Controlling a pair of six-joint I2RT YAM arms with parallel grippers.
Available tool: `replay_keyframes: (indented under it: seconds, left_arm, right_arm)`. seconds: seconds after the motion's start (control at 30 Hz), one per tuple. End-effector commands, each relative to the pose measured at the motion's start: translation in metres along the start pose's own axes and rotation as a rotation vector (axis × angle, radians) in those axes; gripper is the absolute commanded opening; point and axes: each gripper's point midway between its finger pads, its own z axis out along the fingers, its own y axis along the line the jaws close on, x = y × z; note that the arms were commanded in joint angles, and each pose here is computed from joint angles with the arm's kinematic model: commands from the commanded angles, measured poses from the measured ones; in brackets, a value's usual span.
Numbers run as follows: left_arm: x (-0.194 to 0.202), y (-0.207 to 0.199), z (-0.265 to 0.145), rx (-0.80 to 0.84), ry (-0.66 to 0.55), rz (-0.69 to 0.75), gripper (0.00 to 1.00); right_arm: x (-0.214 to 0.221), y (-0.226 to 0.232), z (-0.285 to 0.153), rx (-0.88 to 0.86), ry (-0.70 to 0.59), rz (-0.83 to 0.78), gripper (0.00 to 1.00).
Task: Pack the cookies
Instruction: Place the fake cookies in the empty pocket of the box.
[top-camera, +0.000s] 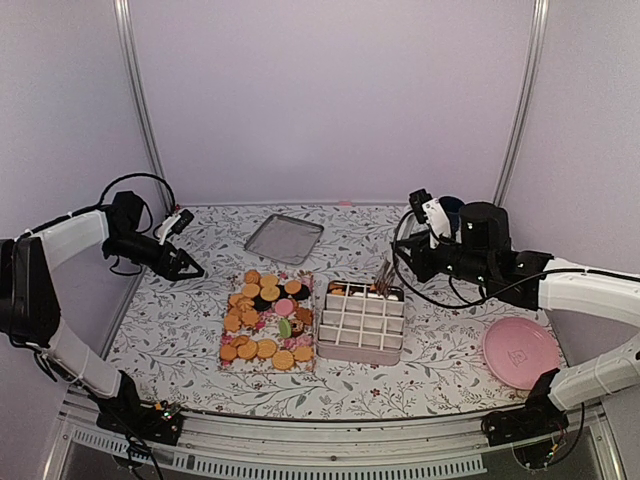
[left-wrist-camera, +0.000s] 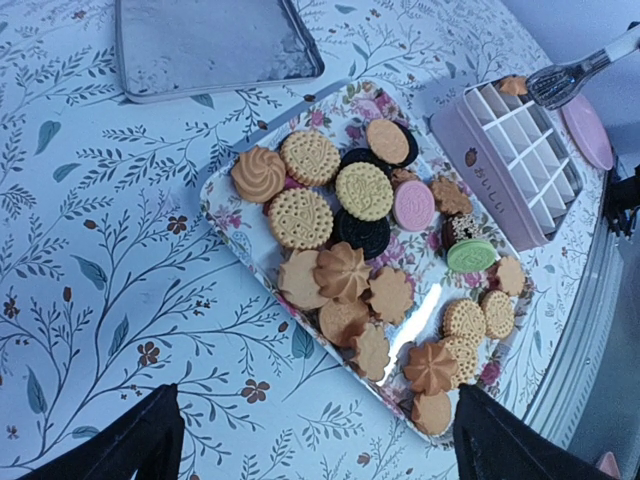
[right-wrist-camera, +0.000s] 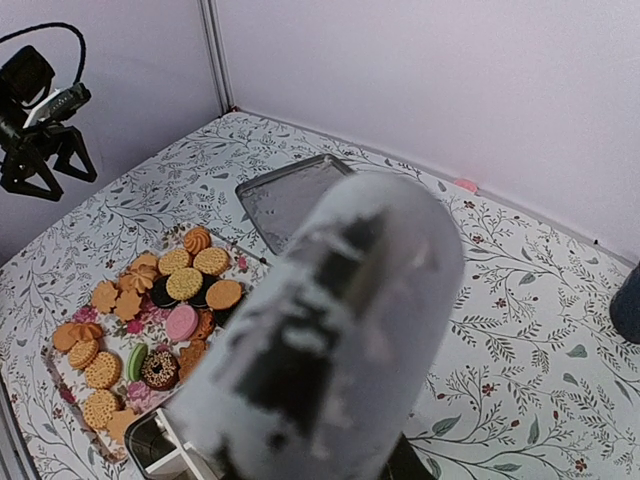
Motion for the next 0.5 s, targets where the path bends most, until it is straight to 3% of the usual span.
replay_keyframes:
  seconds: [0.0, 0.13, 0.3, 0.47]
  left_arm:
    - [-0.006, 0.0, -0.002, 0.011, -0.012, 0.007, 0.94]
    - [-0.005, 0.0, -0.001, 0.014, -0.01, 0.006, 0.94]
    - [-0.006, 0.0, -0.002, 0.011, -0.01, 0.008, 0.94]
    - [-0.005, 0.0, -0.002, 0.008, -0.01, 0.013, 0.94]
  right_arm:
    - [-0.004, -0.004, 0.004, 0.004, -0.017, -0.004, 0.0]
    - [-0.003, -0.004, 0.009, 0.001, -0.012, -0.004, 0.0]
    - [-0.01, -0.002, 0.015, -0.008, -0.018, -0.006, 0.28]
    - [-0.025, -0.001, 0.014, -0.011, -0.048, -0.014, 0.31]
